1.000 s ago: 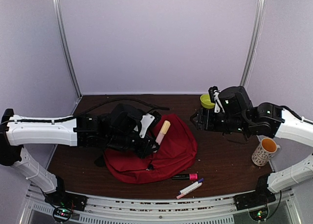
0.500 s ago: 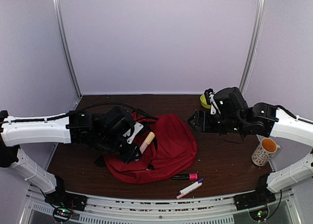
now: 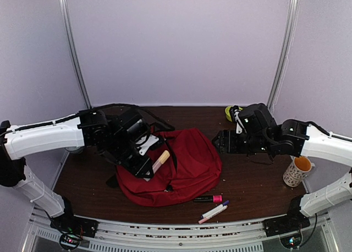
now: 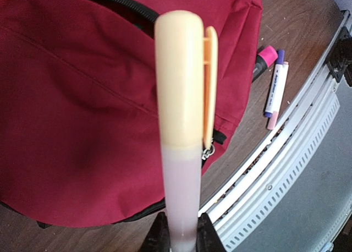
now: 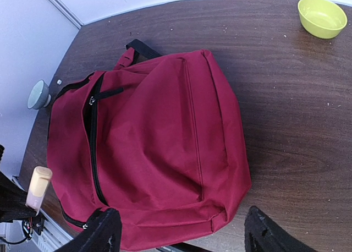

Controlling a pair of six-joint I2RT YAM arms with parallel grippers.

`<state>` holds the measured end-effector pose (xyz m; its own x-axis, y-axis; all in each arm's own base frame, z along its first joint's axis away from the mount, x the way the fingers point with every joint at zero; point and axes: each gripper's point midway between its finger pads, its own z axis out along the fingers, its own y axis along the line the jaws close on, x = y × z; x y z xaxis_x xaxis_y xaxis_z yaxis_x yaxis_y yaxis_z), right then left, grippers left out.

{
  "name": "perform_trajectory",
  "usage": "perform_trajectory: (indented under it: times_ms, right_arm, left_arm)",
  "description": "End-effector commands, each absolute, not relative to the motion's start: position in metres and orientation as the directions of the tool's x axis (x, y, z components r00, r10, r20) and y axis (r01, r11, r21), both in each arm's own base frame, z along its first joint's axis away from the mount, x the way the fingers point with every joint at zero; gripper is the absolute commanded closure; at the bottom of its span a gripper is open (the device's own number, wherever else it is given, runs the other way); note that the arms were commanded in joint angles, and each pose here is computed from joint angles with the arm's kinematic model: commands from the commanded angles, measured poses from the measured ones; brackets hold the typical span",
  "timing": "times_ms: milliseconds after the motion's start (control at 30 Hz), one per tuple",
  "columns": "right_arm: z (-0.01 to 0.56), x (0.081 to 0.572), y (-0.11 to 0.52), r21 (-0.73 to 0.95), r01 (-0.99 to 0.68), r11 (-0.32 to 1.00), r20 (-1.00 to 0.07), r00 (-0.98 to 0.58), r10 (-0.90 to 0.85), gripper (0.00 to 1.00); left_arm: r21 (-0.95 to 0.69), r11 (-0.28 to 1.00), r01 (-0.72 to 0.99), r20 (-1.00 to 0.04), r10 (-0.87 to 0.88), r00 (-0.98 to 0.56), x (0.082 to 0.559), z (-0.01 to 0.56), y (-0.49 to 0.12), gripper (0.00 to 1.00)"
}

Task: Pack the student bag
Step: Pick up the student bag from the upper front pocket.

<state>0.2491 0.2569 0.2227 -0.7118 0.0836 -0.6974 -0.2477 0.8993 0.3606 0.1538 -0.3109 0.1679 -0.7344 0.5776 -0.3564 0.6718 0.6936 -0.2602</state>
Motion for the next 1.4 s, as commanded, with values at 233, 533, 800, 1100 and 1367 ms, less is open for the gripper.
perform_trajectory:
  times_ms: [233,533,800,1100,1367]
  right_arm:
    - [0.213,0.248,0.246,0.362,-0.249,0.898,-0.701,-0.708,0.087,0.23]
    - [0.202,0.245,0.236,0.363,-0.234,0.902,-0.692,-0.716,0.093,0.23]
    - [0.214,0.235,0.284,0.453,-0.431,0.78,-0.69,-0.724,0.001,0.21]
    - [0.199,0.25,0.351,0.341,-0.578,0.742,-0.698,-0.684,-0.211,0.36]
    - [0.181,0.268,0.395,0.295,-0.612,0.734,-0.684,-0.672,-0.285,0.48]
  left_arm:
    - [-0.254,0.715,0.652,-0.248,0.603,-0.758,0.175,0.147,-0.33,1.0]
    - [-0.189,0.765,0.615,-0.175,0.59,-0.788,0.189,0.117,-0.314,1.0]
    - [-0.162,0.772,0.614,-0.152,0.595,-0.789,0.198,0.101,-0.312,1.0]
    - [-0.207,0.775,0.597,-0.213,0.56,-0.801,0.199,0.11,-0.311,1.0]
    - [-0.258,0.742,0.619,-0.246,0.569,-0.784,0.197,0.118,-0.321,1.0]
